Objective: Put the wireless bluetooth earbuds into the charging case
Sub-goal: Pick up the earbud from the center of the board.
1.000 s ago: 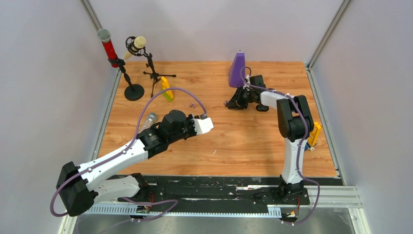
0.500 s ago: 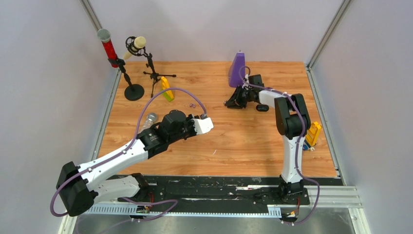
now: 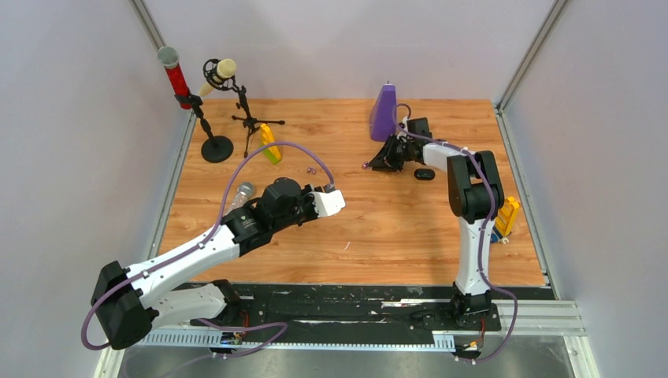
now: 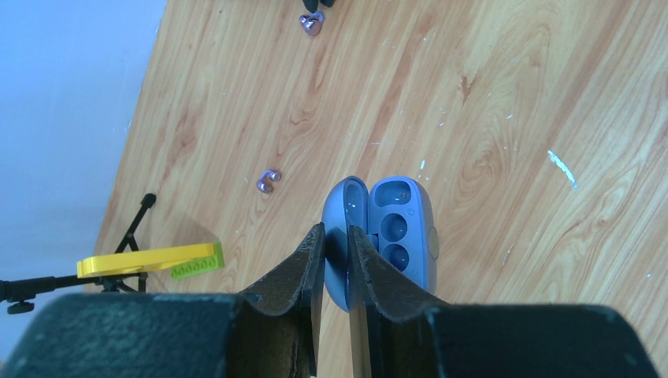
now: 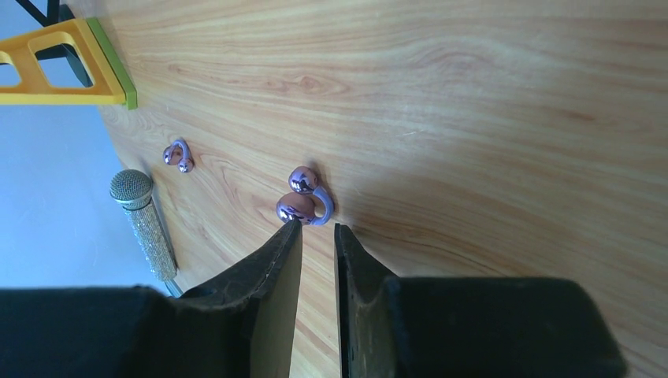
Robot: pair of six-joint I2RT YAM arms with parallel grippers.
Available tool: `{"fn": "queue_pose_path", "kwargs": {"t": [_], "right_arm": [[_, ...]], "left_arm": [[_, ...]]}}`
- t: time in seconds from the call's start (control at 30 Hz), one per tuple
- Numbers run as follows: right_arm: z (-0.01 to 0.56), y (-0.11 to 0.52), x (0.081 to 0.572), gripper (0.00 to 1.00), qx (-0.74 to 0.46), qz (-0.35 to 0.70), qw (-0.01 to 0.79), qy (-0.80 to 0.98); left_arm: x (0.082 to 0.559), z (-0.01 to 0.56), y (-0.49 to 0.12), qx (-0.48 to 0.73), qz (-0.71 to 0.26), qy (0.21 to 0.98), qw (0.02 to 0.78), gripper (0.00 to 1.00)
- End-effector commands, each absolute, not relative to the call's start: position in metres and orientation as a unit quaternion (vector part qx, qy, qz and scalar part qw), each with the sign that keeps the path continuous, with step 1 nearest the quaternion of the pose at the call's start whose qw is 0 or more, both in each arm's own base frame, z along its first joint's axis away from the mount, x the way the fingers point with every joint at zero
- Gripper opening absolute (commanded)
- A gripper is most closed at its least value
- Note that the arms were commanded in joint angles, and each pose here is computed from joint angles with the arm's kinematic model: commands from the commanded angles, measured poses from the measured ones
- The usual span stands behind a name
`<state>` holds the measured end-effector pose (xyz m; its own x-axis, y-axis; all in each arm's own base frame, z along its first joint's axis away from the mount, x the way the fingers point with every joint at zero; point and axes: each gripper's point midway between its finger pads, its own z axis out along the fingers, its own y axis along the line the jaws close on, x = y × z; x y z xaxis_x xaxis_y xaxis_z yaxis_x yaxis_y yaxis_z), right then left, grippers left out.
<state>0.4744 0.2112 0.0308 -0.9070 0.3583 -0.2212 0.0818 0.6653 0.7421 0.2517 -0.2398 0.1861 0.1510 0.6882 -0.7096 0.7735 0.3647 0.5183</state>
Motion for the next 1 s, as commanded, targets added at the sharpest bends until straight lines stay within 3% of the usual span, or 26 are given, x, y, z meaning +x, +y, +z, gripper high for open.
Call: {"fn": "queue_pose_path", "kwargs": {"t": [0.0, 0.27, 0.33, 0.4, 0.43, 0.97], "right_arm": [[0.037, 0.208, 0.494, 0.23, 0.118, 0.394, 0.203, 0.888], [0.044, 0.209, 0.479, 0.19, 0.12, 0.417, 0.185, 0.882], [0.046, 0.21, 0.476, 0.14, 0.119, 0.421, 0.186, 0.879], [0.047, 0.211, 0.475, 0.01, 0.118, 0.426, 0.184, 0.878], [0.046, 0.211, 0.474, 0.0, 0.12, 0.427, 0.181, 0.878], [0.037, 0.222, 0.471, 0.0, 0.12, 0.425, 0.17, 0.881]], "left_arm": [[0.255, 0.203, -0.245, 0.553, -0.045, 0.634, 0.538, 0.23], [0.255, 0.204, -0.245, 0.553, -0.045, 0.635, 0.538, 0.23], [0.254, 0.203, -0.245, 0.553, -0.045, 0.634, 0.538, 0.23], [0.254, 0.203, -0.245, 0.554, -0.045, 0.634, 0.537, 0.23], [0.254, 0.203, -0.245, 0.554, -0.045, 0.635, 0.537, 0.23], [0.255, 0.203, -0.245, 0.554, -0.044, 0.634, 0.538, 0.23]]}}
